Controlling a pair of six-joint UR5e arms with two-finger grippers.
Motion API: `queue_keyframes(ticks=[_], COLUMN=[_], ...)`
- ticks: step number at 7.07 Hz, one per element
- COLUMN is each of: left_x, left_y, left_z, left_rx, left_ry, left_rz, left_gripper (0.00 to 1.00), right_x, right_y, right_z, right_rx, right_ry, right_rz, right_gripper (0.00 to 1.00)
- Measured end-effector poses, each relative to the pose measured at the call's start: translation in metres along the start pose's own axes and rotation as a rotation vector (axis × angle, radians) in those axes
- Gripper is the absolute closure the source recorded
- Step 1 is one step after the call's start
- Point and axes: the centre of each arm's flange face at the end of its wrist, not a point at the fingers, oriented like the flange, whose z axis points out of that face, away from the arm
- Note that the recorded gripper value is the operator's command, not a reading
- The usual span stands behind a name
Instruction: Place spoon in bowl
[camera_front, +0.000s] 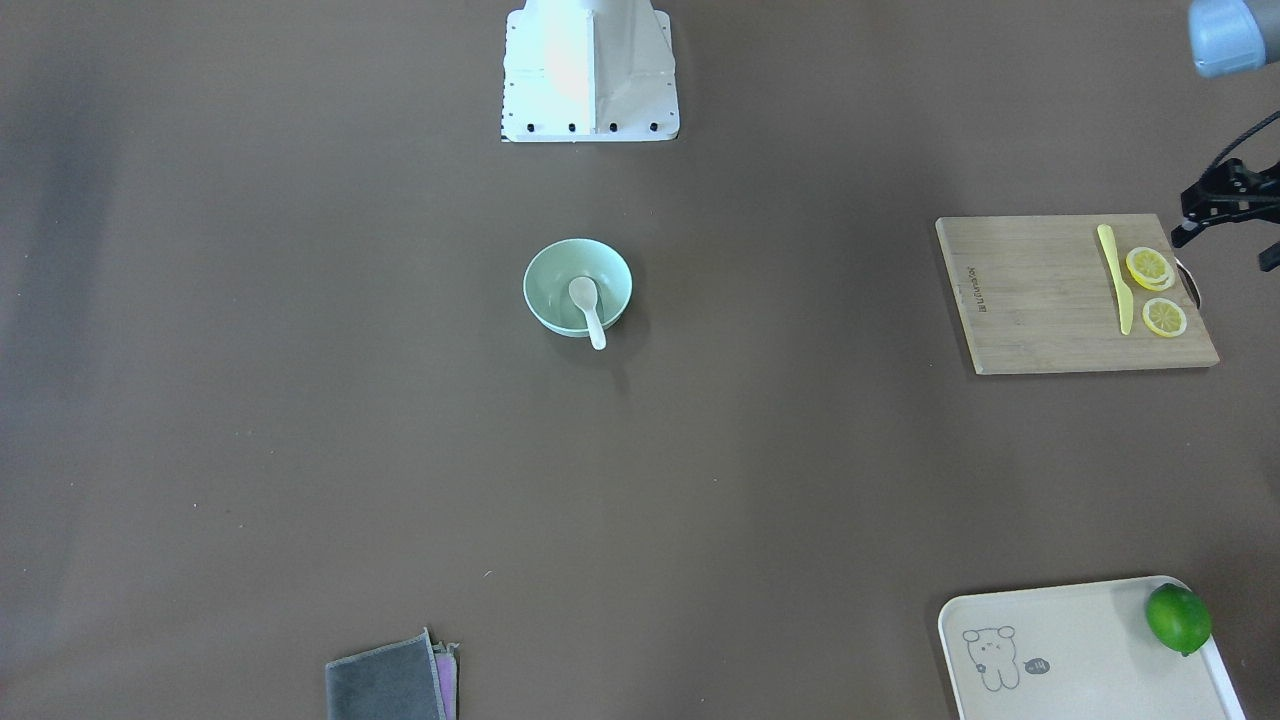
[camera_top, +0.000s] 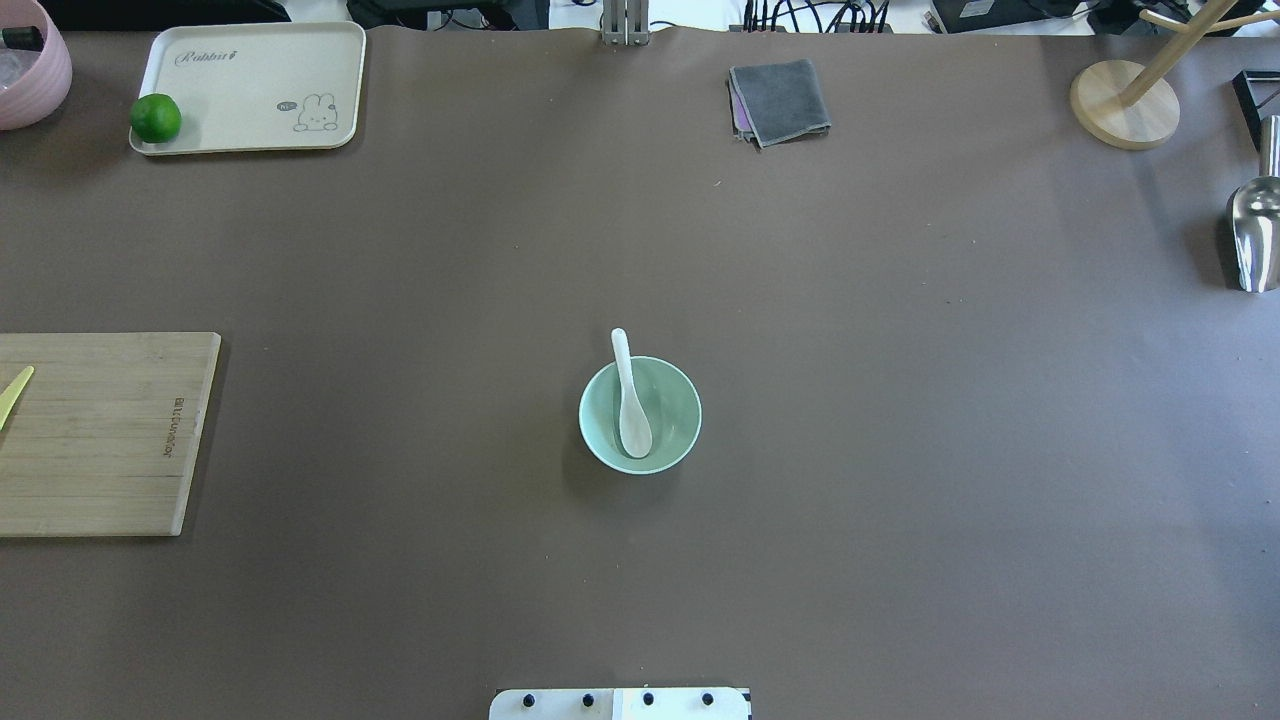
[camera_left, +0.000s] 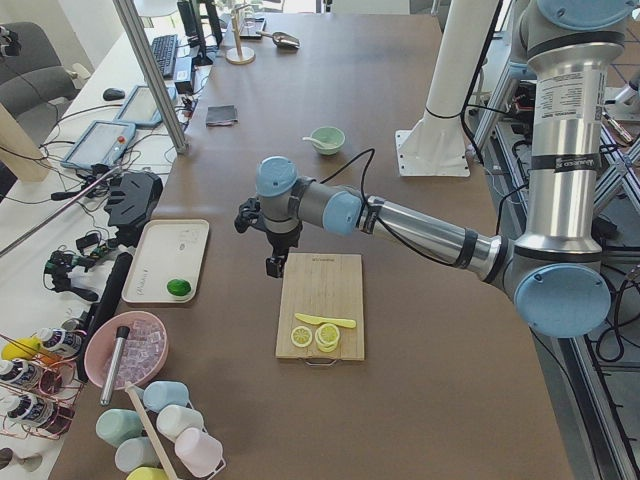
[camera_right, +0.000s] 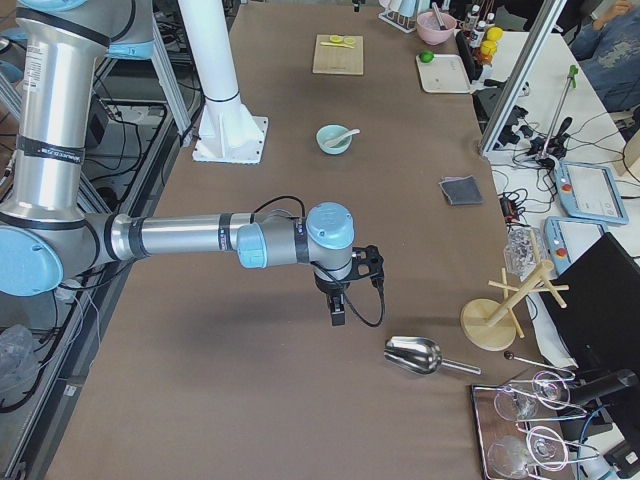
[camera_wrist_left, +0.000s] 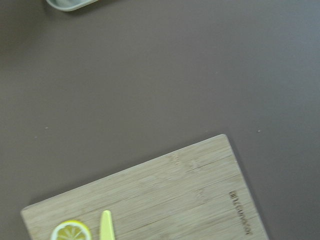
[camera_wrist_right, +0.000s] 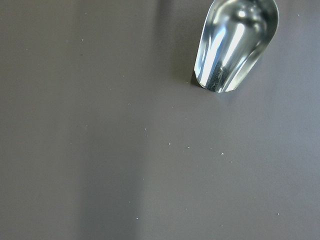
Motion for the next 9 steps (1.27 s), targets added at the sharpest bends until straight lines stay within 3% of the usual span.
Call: queue_keyframes(ticks=[2,4,9], left_x=[-0.08,-0.112,-0.118], left_y=[0.037,0.088,0.109], left_z=[-0.007,0.008,0.017], left_rx=[-0.044,-0.085,-0.067], left_ry=[0.003,0.024,0.06], left_rz=[0.009,-0.009,-0.063], left_gripper=[0.02,0.02,0.02], right_x=[0.001,-0.001,-0.007], right_y=[0.0,0.0,0.001], right_z=[-0.001,-0.003,-0.007], right_rx=[0.0,0.003,0.013], right_ry=[-0.002,-0.018,-0.068], right_rz=[0.001,0.001,0.0], right_gripper=[0.0,0.0,0.0])
